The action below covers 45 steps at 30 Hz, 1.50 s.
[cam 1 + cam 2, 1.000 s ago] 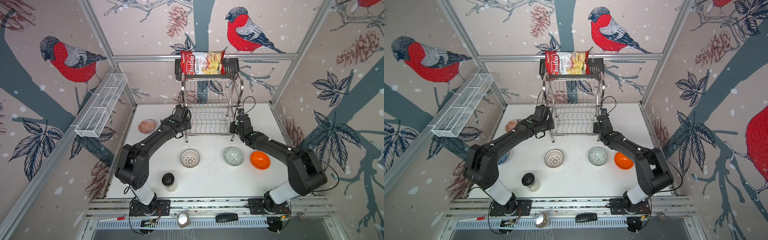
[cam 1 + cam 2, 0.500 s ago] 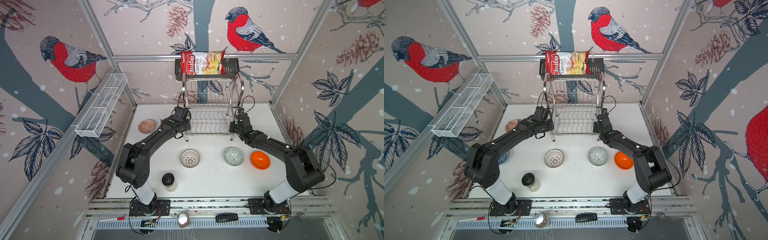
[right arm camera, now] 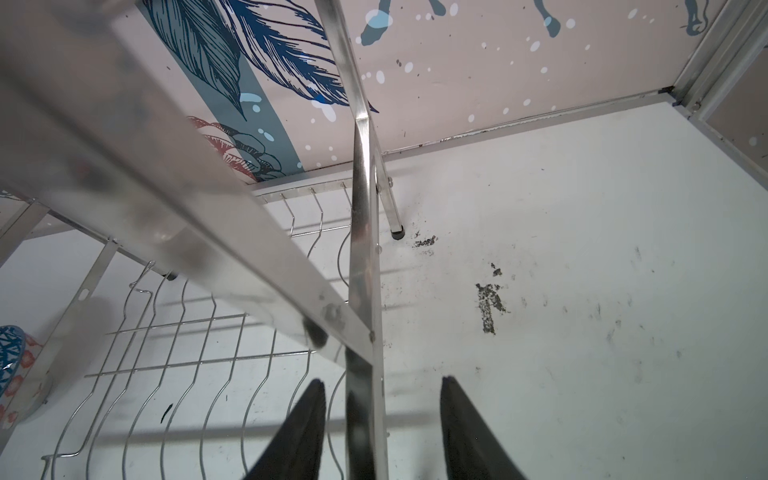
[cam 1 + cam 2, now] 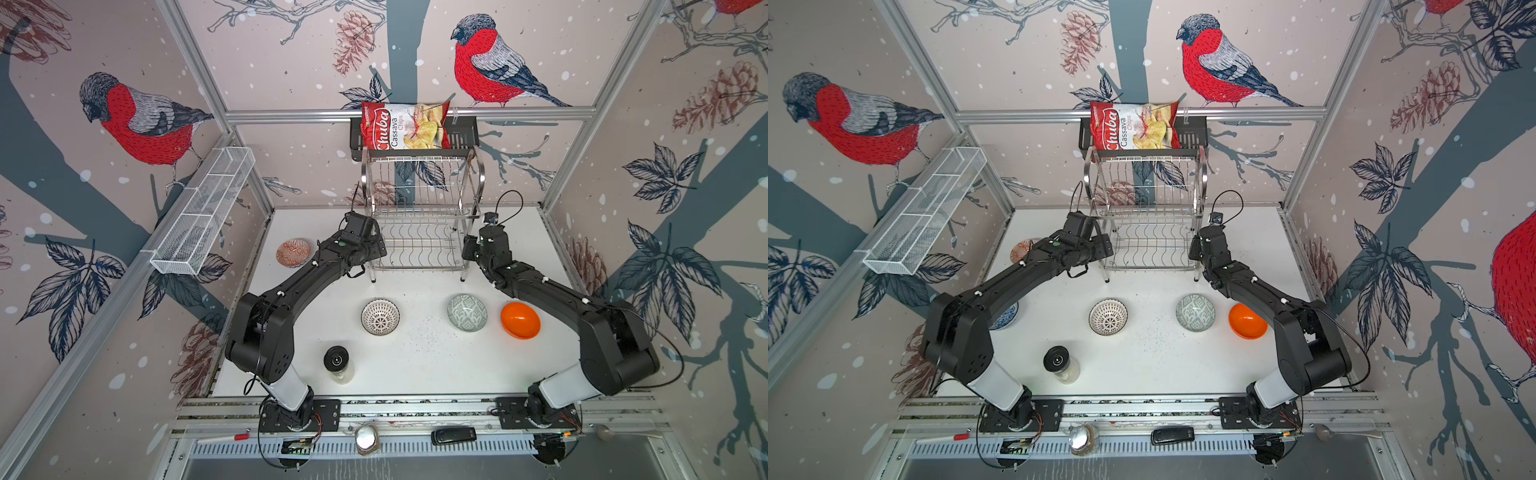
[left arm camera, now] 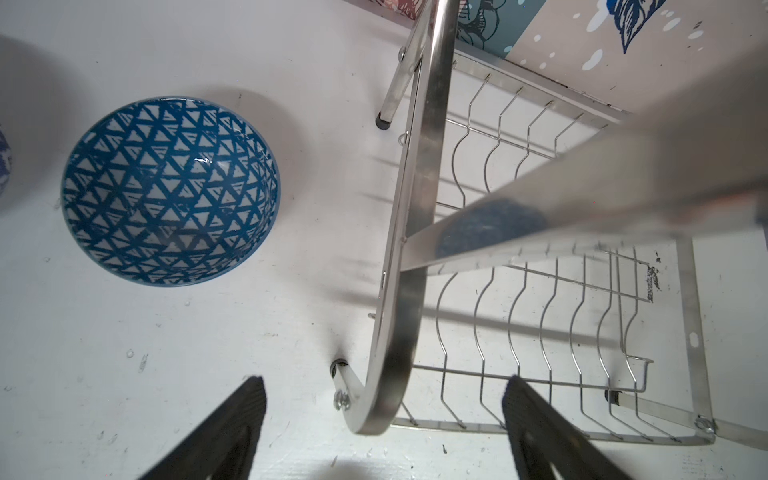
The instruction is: Load the bowls into the dish rack
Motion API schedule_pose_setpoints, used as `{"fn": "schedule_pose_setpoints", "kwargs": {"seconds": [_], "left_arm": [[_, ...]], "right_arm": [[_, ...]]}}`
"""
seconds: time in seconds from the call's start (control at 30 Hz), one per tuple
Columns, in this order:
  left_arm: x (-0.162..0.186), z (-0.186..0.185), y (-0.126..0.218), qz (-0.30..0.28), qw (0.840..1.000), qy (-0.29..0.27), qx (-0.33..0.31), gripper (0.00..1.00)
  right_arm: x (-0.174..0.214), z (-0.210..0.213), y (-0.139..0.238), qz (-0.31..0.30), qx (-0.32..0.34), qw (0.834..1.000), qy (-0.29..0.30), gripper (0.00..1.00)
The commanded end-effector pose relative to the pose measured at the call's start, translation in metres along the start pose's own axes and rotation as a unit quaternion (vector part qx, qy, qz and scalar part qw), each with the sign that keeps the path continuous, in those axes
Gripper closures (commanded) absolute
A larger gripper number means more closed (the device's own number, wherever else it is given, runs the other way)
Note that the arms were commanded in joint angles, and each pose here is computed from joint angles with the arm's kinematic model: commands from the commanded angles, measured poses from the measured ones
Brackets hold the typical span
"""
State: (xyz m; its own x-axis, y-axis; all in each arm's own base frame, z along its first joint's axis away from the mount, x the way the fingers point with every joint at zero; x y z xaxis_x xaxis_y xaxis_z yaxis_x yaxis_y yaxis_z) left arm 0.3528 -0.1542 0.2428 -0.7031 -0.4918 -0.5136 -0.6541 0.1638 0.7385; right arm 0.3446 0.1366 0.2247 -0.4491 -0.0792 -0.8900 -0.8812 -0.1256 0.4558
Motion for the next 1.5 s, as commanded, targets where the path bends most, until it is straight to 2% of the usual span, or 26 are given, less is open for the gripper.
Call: {"fn": "schedule_pose_setpoints", "kwargs": {"seconds": [0.0, 0.37, 0.53, 1.0, 1.17, 1.33, 1.47], "left_arm": [[-0.002, 0.001, 0.007, -0.008, 1.000, 0.003, 0.006, 0.02], [0.009, 0.012, 0.023, 0.004, 1.000, 0.013, 0.017, 0.02], [0.018, 0.020, 0.030, 0.012, 0.999, 0.016, 0.026, 0.02], [0.057, 0.061, 0.047, 0.046, 0.997, 0.044, 0.036, 0.02], [0.069, 0.078, 0.050, 0.067, 0.996, 0.057, -0.009, 0.02], [0.081, 0.087, 0.052, 0.111, 0.993, 0.020, -0.021, 0.03], [0.095, 0.097, 0.050, 0.152, 0.988, -0.007, -0.029, 0.13]], "right_arm": [[-0.004, -0.002, 0.005, -0.012, -0.006, 1.000, -0.011, 0.48], [-0.002, -0.013, 0.020, -0.014, -0.007, 1.000, -0.015, 0.28], [0.006, -0.016, 0.030, -0.010, -0.007, 1.000, -0.018, 0.00], [0.036, -0.026, 0.060, 0.036, 0.020, 0.996, -0.078, 0.00], [0.050, -0.020, 0.071, 0.077, 0.037, 0.993, -0.081, 0.00], [0.057, 0.004, 0.090, 0.087, 0.048, 0.992, -0.074, 0.00], [0.064, 0.018, 0.100, 0.088, 0.046, 0.992, -0.080, 0.00]]}}
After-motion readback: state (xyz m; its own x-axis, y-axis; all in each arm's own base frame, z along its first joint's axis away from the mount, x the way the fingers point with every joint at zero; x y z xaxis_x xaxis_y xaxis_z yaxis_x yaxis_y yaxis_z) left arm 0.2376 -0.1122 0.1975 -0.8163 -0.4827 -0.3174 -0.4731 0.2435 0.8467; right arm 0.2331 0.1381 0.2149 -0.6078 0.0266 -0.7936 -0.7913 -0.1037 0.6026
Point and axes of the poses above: each gripper's point midway between its finger pads, its own y axis back along the fingers, its own z axis along the line the jaws close on, x = y × z, the point moved 10 cm from there along y, back along the fingers, and after that the axes turned 13 degrees about y, right-handed, at the moved point
